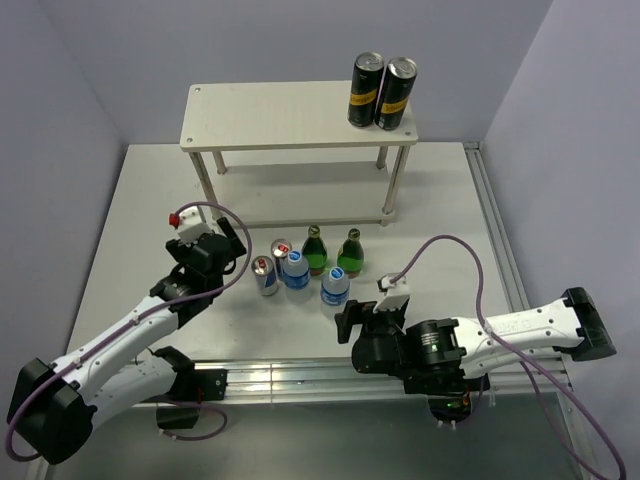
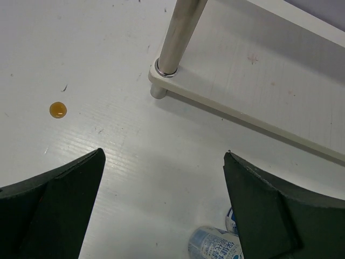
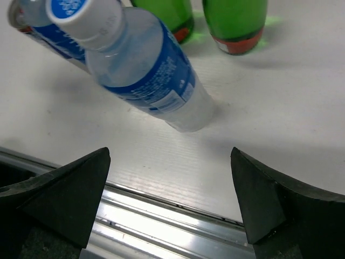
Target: Place and organize the beverage onto the shelf
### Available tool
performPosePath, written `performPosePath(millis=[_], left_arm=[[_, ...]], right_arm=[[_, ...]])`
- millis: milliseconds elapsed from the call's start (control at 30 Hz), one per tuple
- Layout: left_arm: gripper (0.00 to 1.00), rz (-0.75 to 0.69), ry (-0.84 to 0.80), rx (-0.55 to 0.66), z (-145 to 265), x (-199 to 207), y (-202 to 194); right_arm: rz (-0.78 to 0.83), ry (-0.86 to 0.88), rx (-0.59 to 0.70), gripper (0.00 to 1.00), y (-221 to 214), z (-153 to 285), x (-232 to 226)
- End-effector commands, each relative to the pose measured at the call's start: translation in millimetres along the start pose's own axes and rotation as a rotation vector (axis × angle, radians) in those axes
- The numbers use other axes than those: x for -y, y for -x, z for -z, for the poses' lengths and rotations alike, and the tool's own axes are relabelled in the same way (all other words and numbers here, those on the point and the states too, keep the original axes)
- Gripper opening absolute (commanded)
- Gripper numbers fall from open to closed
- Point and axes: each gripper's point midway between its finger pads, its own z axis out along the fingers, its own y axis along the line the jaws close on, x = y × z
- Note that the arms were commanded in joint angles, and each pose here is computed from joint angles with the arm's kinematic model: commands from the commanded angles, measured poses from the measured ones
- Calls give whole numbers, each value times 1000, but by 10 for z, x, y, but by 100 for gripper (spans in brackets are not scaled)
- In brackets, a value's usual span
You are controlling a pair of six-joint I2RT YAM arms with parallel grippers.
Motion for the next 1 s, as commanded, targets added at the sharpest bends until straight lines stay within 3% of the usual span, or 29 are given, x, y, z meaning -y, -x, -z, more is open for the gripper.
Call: performPosePath(millis=[0,267,467,967], left_arm=[[99,41,1,45,25,7,117],[99,71,20,100,13,-70,159],[99,70,-34,103,64,-61,130],[99,71,-61,111,114,-70,155]], right_arm=[[-66,66,103,100,258,91,-194],[110,124,39,100,-378,-114,-340],[144,151,63,100,-587,-263,-473],[132,-61,121,100,-252,-1043,-410]])
